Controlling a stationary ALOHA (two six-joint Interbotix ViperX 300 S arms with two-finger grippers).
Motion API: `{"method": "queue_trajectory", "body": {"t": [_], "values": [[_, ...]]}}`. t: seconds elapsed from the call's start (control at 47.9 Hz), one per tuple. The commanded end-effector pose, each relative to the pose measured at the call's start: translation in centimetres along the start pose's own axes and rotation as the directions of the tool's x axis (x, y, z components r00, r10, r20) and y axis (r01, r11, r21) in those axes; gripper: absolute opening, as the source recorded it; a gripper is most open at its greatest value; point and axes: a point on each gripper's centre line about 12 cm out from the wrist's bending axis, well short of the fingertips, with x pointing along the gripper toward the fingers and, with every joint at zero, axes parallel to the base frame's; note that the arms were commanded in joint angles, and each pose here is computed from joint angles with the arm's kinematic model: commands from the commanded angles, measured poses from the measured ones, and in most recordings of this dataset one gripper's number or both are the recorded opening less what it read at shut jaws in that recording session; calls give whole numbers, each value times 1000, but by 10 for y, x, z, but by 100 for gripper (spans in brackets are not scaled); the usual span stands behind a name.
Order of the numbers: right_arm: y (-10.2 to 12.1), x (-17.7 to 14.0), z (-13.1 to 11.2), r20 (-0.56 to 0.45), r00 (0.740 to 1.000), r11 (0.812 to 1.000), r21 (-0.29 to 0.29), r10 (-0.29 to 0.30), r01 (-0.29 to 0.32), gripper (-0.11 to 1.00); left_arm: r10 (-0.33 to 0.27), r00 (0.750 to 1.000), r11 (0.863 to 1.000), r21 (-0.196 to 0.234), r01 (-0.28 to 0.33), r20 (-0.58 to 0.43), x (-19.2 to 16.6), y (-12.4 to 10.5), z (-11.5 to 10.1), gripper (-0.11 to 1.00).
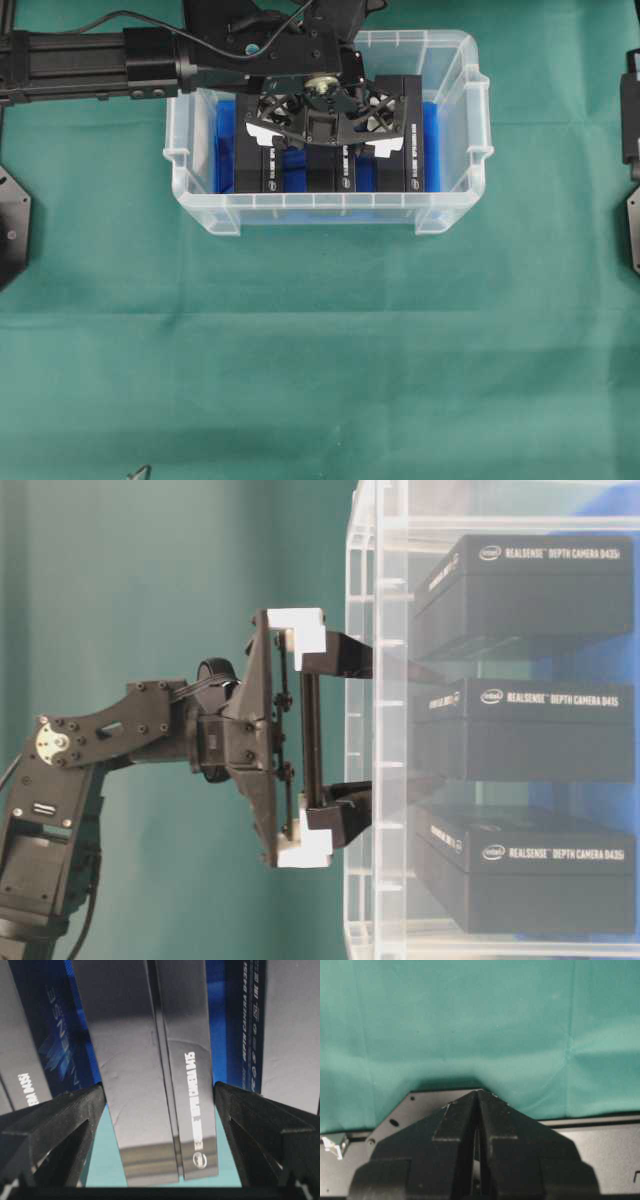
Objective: Take the box out of the case with the left arm.
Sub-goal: 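Lower the left gripper and close it on the middle box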
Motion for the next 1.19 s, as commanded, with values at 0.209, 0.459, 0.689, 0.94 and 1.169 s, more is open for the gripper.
{"method": "queue_trajectory", "body": {"t": [0.209,0.459,0.689,0.94,1.169], "values": [[0,-2,4,36,999,1000,2,4,-4,2,-60,998,998,-18,61,25,-11,3,8,89],[0,-1,4,35,999,1000,0,4,-4,2,-68,997,997,-31,69,26,1,5,7,89],[0,-1,4,35,999,1000,2,4,-4,2,-65,998,997,-31,66,25,3,5,6,89],[0,-1,4,35,999,1000,0,4,-4,2,-74,997,997,-33,74,23,1,3,6,83],[0,-1,4,35,999,1000,0,4,-4,2,-94,995,995,-29,94,21,1,0,4,62]]}}
